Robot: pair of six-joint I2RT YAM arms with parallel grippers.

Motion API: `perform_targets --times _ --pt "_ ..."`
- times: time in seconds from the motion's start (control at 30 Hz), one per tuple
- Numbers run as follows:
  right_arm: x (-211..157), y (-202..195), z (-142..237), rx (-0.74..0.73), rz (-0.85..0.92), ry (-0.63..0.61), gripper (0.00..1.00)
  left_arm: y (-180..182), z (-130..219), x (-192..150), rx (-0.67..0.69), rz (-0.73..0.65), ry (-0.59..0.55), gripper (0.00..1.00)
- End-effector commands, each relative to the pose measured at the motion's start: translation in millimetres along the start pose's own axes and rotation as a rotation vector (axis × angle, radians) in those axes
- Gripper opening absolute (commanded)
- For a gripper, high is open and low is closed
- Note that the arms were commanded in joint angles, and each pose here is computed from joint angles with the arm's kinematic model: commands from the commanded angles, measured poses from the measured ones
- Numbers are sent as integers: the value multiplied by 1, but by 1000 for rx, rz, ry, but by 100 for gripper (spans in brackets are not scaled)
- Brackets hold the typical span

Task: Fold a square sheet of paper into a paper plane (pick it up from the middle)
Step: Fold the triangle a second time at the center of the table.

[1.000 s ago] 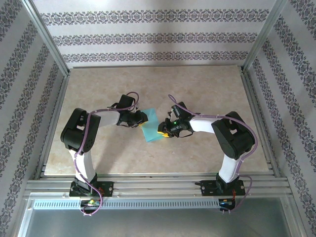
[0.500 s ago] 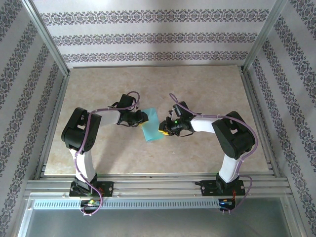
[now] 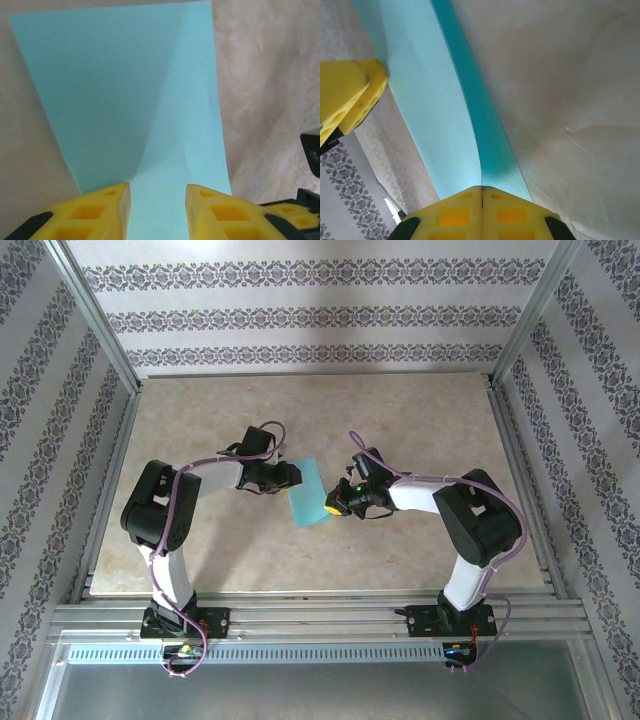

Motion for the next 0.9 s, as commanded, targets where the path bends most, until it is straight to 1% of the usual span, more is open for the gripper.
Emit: perform_targets --times 0.0,0.2,0.33,0.4,0.5,0.63,0.73,0.87 --pt "-1 -1 8 -14 -43 -46 0 -15 13 -13 13 -119 3 37" --pt "-7 -5 12 -26 -85 -50 0 -26 17 -31 8 -222 3 40" --pt "-13 -4 8 -29 -96 -28 0 -34 13 -42 -41 -240 30 40" --pt "-14 -4 6 -34 -110 -24 0 -30 7 -45 -37 -233 53 40" --pt "-12 -1 2 -32 -125 -27 0 -27 3 -44 -31 -230 55 38" --pt "-6 4 0 -33 -131 -44 0 -22 1 -47 -11 -258 55 38" --pt "-1 6 0 -30 -144 -53 0 -25 3 -55 0 -317 59 39" --pt "3 12 1 -16 -168 -55 2 -36 9 -75 26 -492 29 43"
Point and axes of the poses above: each hand's point on the last joint's axis, 136 mm out from that joint toward the fingers, its own z axis back along the fingers, its own y axis along the line the jaws close on, x = y × z, the point moved 1 cm from there along z, back along the fingers, and after that the axes turned 9 degrees about z, right-handed, at the moved point
